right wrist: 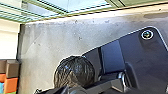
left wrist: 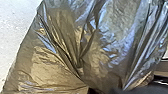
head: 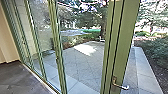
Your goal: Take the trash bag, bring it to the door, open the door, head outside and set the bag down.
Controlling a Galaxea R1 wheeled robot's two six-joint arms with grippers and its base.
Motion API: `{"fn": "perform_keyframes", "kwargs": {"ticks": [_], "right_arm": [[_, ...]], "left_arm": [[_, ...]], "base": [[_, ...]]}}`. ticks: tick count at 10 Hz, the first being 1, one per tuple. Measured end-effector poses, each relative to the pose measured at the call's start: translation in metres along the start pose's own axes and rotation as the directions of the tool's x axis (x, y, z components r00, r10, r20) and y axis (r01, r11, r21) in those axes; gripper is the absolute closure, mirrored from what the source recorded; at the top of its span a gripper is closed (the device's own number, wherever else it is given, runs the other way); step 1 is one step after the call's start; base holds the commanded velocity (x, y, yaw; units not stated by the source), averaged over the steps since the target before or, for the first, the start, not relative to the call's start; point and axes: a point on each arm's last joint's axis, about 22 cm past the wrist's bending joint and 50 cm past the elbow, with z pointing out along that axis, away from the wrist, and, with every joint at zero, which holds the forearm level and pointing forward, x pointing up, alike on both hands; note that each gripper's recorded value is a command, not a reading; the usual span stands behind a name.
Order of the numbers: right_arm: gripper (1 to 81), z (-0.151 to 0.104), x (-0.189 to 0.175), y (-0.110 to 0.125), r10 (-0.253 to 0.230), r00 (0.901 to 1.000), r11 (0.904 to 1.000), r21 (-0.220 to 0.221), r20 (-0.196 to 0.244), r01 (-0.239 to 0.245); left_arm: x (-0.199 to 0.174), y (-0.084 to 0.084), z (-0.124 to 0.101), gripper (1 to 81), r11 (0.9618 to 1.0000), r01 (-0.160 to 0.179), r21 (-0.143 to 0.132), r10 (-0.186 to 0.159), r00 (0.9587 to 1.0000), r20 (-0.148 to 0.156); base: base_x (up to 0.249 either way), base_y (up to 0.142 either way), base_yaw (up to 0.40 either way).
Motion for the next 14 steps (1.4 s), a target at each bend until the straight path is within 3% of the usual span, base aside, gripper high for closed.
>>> {"fn": "perform_keyframes", "kwargs": {"ticks": [4, 8, 14], "right_arm": [[1.0, -0.059, 0.055, -0.037, -0.048, 0.9975, 0.9984, 0.028, -0.052, 0.049], [1.0, -0.092, 0.122, -0.082, -0.099, 0.9884, 0.9927, 0.057, -0.115, 0.106], [1.0, -0.138, 0.202, -0.148, -0.067, 0.9847, 0.9922, 0.093, -0.161, 0.083]], "left_arm": [[0.0, 0.001, 0.0, 81.1, 1.0, 0.0, -0.001, 0.0, 1.0, 0.0], [0.0, 0.002, 0.001, 81.1, 1.0, 0.0, -0.003, 0.0, 1.0, 0.001], [0.001, 0.009, 0.002, 81.1, 0.9999, 0.003, -0.01, -0.003, 1.0, 0.0]], "base": [[0.0, 0.0, 0.0], [0.0, 0.0, 0.0], [0.0, 0.0, 0.0]]}}
